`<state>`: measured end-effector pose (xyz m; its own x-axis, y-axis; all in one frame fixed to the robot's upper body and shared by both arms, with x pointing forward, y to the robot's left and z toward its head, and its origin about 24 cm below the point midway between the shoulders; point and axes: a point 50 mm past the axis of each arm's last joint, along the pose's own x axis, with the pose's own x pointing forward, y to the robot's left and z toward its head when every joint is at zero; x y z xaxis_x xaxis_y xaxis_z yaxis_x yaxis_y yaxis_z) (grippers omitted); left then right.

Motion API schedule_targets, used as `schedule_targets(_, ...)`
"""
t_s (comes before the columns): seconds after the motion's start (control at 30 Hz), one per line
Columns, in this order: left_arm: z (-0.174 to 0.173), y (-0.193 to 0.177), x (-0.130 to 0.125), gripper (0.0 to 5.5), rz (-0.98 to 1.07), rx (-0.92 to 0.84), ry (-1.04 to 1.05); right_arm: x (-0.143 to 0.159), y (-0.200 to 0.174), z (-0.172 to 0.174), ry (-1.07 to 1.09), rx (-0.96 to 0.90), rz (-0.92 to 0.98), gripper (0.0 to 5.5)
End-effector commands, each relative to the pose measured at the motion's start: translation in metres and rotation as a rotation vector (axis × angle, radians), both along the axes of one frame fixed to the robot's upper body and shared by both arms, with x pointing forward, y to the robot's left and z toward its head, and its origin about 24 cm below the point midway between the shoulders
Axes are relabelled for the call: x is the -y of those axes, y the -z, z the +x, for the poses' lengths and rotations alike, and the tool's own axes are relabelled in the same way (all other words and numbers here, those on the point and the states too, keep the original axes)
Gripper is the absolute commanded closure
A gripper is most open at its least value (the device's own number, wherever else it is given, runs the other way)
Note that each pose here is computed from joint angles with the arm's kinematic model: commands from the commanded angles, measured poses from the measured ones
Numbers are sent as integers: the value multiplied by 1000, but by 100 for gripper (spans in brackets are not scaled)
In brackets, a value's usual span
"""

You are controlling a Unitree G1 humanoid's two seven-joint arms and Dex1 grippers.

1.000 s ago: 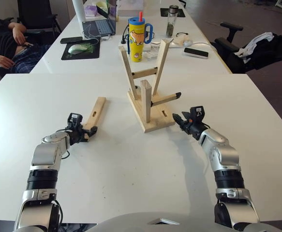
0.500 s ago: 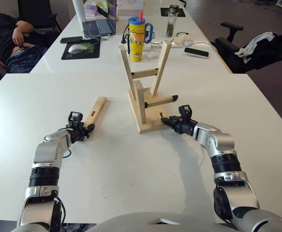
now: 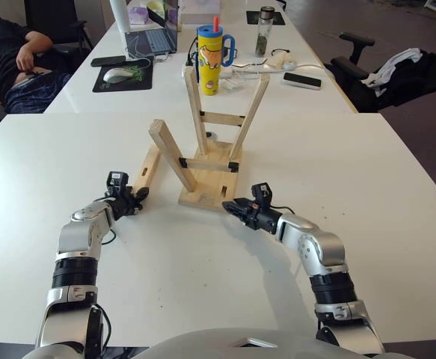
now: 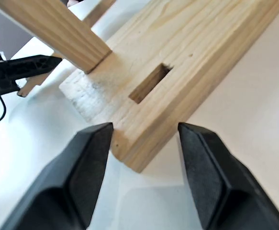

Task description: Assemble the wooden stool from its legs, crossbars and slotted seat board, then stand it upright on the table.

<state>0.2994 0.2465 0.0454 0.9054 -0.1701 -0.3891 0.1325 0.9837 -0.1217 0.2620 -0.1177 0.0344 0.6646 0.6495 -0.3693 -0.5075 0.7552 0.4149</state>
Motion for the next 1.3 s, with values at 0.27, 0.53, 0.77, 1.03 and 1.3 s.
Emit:
schedule_targets(0.27, 26, -175, 14, 345, -292, 766, 200, 76, -6, -10, 196, 112, -89, 297)
schedule_targets(0.53, -24, -271, 99, 345, -642, 779, 960, 100, -64, -7, 177, 280, 90, 297)
schedule_targets(0.77, -43, -227, 131, 345, -707, 494, 1151, 96, -114, -32, -101, 288, 415, 215)
schedule_targets(1.03, -55, -151, 129, 345, -715, 86, 1297, 105, -147, -61, -427, 201, 573, 85)
schedule_targets(1.3, -54, -122, 127, 345, -696, -9, 1326, 96, -158, -59, -469, 216, 671, 83)
